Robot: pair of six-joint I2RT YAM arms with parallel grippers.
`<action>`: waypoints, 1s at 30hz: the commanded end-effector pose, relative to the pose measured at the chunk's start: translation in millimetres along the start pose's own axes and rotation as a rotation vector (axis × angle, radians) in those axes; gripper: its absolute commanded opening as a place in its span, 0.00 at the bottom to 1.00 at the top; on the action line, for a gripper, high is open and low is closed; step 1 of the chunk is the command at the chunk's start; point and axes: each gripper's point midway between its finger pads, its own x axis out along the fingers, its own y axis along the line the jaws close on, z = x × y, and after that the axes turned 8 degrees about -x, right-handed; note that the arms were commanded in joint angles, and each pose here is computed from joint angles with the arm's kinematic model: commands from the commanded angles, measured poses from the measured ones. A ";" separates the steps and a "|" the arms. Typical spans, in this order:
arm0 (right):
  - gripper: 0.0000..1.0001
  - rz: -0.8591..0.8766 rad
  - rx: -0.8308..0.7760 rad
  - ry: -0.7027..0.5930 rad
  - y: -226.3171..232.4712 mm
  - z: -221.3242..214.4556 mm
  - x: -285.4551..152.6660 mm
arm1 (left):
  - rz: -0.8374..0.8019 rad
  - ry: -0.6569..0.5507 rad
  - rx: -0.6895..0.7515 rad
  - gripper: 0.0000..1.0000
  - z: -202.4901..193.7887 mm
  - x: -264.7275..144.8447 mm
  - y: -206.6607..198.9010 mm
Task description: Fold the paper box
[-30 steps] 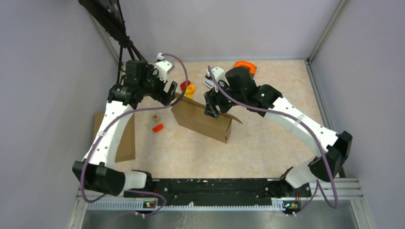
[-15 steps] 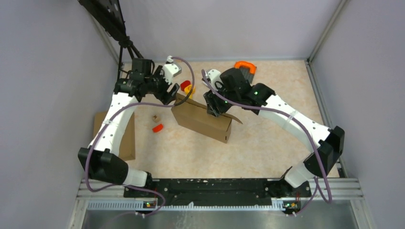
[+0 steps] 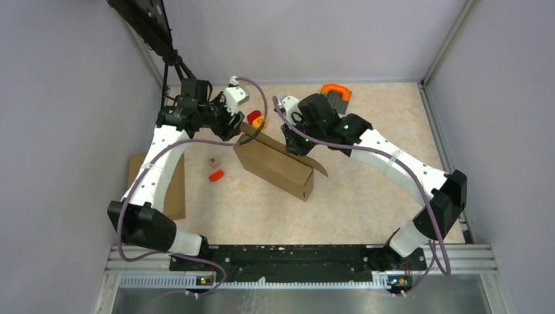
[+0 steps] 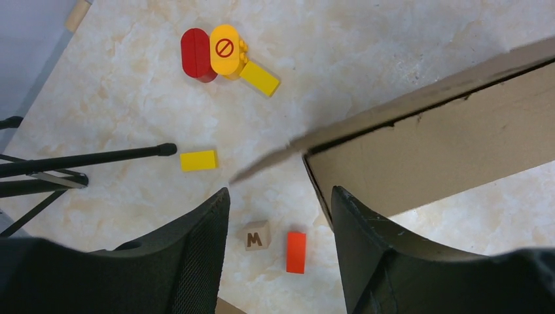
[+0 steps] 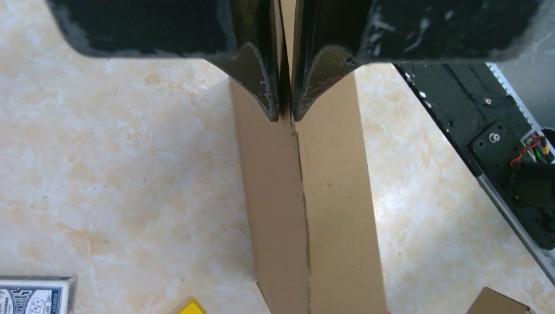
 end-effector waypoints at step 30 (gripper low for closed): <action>0.97 0.179 0.002 0.006 44.0 13.0 20.9 | 0.204 -0.170 -0.498 0.75 23.7 -61.7 -9.2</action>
